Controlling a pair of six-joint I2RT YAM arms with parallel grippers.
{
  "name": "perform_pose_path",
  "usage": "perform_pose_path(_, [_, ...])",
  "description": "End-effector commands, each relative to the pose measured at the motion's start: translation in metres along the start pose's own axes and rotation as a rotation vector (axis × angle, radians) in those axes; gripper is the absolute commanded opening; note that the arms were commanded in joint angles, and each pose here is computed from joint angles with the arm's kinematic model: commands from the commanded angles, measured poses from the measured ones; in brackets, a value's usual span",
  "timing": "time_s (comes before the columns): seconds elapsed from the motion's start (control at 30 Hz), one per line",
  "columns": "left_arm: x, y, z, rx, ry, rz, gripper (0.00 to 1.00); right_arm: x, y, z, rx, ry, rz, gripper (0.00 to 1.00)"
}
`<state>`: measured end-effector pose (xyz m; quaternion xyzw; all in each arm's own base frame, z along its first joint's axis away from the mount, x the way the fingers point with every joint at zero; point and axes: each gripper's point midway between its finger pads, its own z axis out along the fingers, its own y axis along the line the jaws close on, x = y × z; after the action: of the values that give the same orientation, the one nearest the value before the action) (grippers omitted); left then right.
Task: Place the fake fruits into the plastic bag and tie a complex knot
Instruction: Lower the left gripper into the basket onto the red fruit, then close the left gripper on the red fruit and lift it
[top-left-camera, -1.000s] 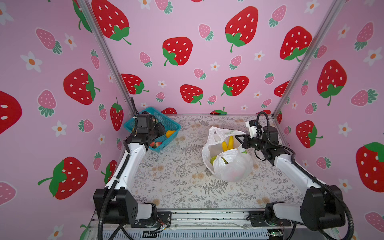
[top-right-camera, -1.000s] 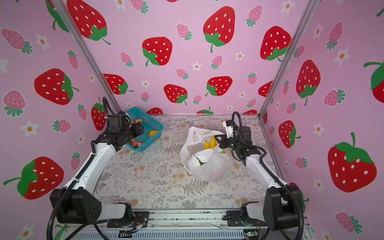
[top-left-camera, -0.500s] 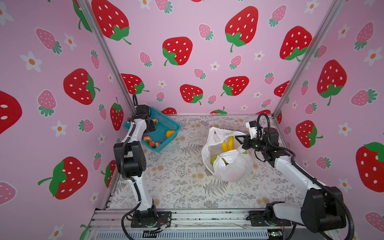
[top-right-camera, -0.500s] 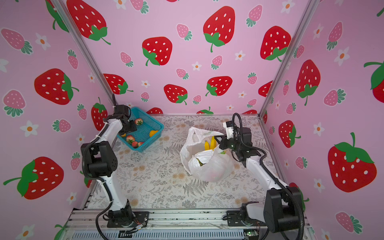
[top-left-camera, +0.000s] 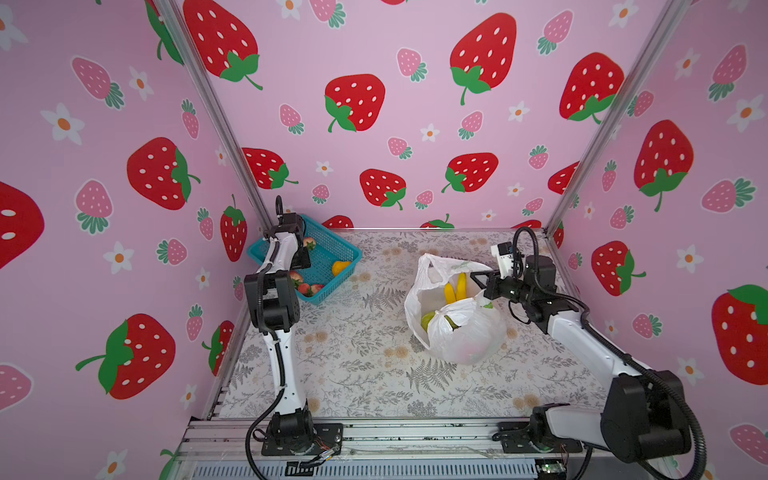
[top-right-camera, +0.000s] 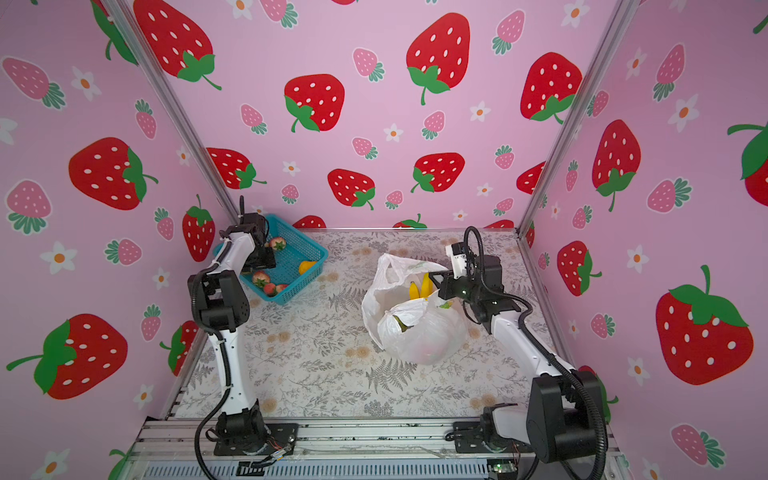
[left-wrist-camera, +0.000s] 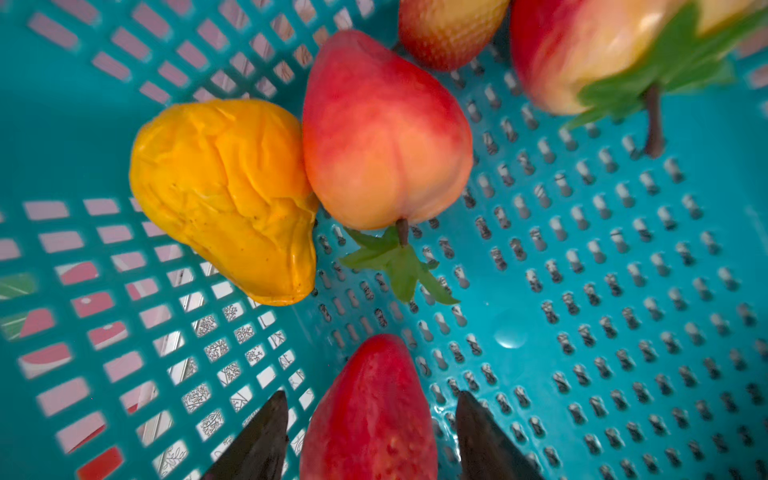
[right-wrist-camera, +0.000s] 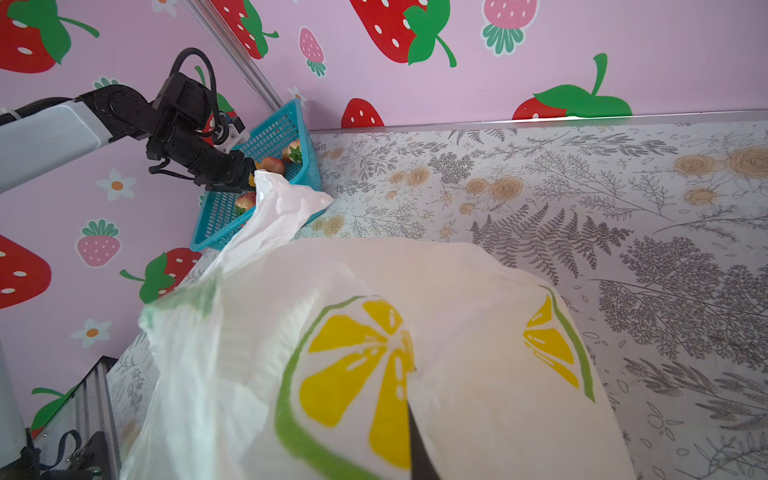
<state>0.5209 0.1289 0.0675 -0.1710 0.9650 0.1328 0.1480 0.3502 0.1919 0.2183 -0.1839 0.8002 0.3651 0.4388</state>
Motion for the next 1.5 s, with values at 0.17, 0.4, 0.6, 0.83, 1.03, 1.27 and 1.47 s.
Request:
perform_pose_path(0.17, [0.013, 0.001, 0.003, 0.007, 0.077, 0.030, 0.65, 0.000, 0.000, 0.003, -0.002, 0.003, -0.018, 0.10])
perform_pose_path(0.4, [0.021, -0.004, 0.012, 0.029, 0.113, 0.035, 0.64, -0.001, 0.000, 0.002, 0.000, 0.000, -0.019, 0.10])
perform_pose_path(0.6, [0.022, -0.007, 0.015, 0.038, 0.124, 0.051, 0.62, 0.000, 0.000, 0.001, 0.005, 0.000, -0.021, 0.10])
perform_pose_path(0.83, [0.032, -0.006, 0.021, 0.025, 0.170, 0.078, 0.63, 0.000, 0.000, 0.001, 0.006, 0.000, -0.021, 0.10])
perform_pose_path(1.03, [0.038, -0.008, 0.024, 0.039, 0.193, 0.081, 0.63, 0.001, -0.001, 0.002, 0.005, 0.003, -0.019, 0.10])
perform_pose_path(1.27, [0.050, -0.021, 0.030, 0.107, 0.244, 0.075, 0.59, 0.001, -0.002, 0.003, 0.002, 0.006, -0.014, 0.10])
perform_pose_path(1.47, [0.049, -0.023, 0.026, 0.120, 0.250, 0.076, 0.58, 0.000, -0.001, 0.002, 0.001, 0.002, -0.017, 0.10])
